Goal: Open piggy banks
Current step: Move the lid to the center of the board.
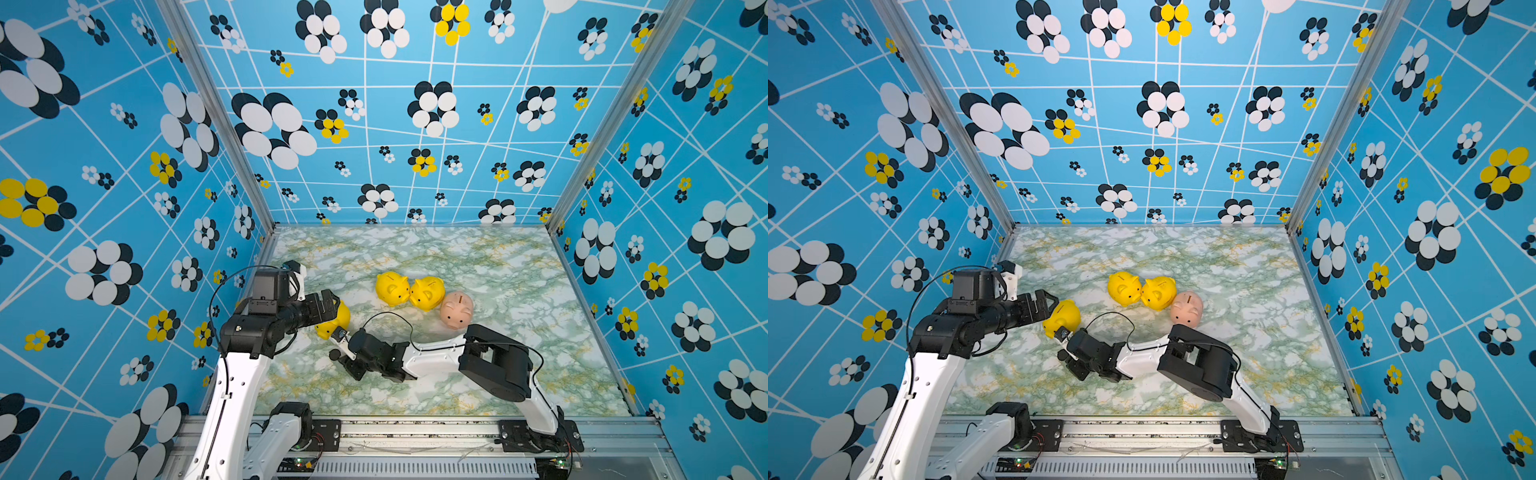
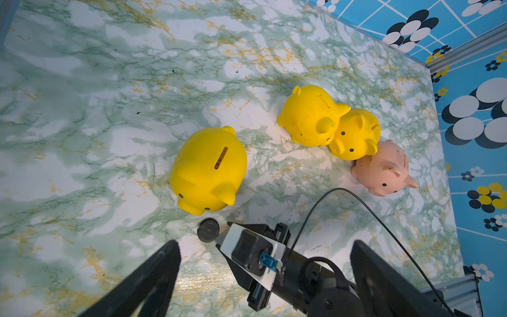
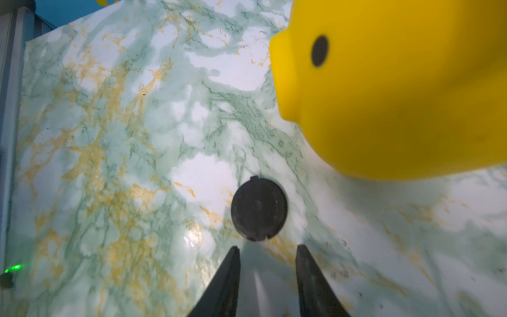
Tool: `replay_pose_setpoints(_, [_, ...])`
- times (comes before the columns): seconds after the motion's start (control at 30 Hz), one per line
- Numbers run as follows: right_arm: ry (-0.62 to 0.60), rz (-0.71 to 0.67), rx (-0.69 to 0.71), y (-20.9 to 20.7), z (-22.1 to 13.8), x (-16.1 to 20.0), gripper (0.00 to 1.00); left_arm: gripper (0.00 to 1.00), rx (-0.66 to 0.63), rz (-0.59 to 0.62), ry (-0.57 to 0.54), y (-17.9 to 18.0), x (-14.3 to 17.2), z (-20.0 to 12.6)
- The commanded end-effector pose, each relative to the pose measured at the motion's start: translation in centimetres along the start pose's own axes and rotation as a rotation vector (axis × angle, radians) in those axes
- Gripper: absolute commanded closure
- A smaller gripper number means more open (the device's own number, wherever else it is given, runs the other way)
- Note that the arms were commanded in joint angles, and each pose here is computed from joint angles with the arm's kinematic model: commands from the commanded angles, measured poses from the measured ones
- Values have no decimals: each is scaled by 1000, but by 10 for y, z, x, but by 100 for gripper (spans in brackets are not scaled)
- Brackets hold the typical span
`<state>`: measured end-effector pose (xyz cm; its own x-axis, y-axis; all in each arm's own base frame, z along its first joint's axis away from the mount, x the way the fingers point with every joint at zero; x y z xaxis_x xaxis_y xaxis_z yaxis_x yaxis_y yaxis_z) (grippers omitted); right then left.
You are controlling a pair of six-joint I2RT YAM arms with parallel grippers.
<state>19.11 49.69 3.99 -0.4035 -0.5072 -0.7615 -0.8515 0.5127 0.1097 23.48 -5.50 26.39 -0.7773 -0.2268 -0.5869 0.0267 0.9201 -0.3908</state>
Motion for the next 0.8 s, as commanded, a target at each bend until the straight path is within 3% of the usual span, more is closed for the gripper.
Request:
replay_pose_setpoints(0.0, [8, 10, 68, -16, -26, 14, 55, 1, 57, -10, -5, -8, -9, 7])
replay_pose_setpoints(0.2, [18, 37, 158, -43, -79, 46, 35, 1, 104, 15, 51, -24, -19, 38])
replay_pose_setpoints(0.47, [28, 112, 254, -73, -160, 77, 2, 1, 32, 109, 136, -60, -33, 111])
replay_pose_setpoints(0.77, [7, 378, 354, -114, -234, 95, 0, 1, -112, 159, 202, -87, -62, 198])
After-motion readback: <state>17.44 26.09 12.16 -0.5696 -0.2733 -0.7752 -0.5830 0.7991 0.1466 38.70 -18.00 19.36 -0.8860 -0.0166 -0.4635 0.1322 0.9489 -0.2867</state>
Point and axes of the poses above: each gripper's point midway between its finger pads, its own z axis out along the fingers, its own y axis along the line the jaws close on, x = y × z, the point moved 2 cm from there along -z, back along the fingers, and after that the axes turned 3 degrees about z, right-handed, at the moved point
